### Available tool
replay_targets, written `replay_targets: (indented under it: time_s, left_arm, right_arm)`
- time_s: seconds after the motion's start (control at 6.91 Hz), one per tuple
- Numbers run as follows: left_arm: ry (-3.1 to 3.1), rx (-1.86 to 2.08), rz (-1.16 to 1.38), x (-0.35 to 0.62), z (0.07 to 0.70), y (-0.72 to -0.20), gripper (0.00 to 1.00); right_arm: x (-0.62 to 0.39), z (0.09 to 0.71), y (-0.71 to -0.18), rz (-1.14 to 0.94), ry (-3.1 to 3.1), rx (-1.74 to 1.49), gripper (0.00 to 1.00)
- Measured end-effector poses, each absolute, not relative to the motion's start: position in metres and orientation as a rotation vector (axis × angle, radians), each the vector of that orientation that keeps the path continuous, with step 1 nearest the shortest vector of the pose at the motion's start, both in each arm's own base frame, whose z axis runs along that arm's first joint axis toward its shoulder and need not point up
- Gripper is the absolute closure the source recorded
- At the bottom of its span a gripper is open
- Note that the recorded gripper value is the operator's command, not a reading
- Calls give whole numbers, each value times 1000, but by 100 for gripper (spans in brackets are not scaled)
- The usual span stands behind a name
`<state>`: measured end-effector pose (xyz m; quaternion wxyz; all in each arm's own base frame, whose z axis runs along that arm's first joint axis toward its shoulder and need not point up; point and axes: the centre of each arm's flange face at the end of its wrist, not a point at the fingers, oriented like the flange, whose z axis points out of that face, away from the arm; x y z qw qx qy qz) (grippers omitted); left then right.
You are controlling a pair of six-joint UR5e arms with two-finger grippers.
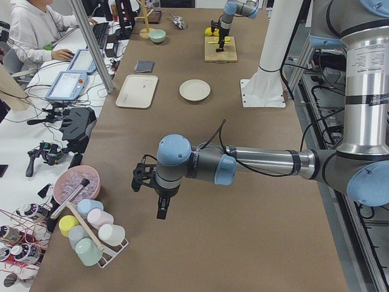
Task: Place red cherry on plate
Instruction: 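Close the right gripper on the cherry stems and lift them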
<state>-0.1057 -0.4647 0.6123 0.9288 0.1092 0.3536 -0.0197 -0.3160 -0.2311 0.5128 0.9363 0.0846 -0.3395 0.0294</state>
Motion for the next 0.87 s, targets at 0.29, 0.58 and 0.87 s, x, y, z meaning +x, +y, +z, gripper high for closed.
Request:
replay_targets:
  time_s: [0.29, 0.58, 0.87]
  left_arm:
    - [724, 227, -40, -105, 611, -465, 2]
    - [723, 226, -46, -105, 609, -465, 2]
    - [716, 227, -50, -106, 609, -465, 2]
  right_arm:
    - [-319, 513, -226, 70, -694, 173, 94]
    - [-322, 513, -222, 71, -695, 174, 100]
    - [-324, 511, -219, 64, -701, 185, 100]
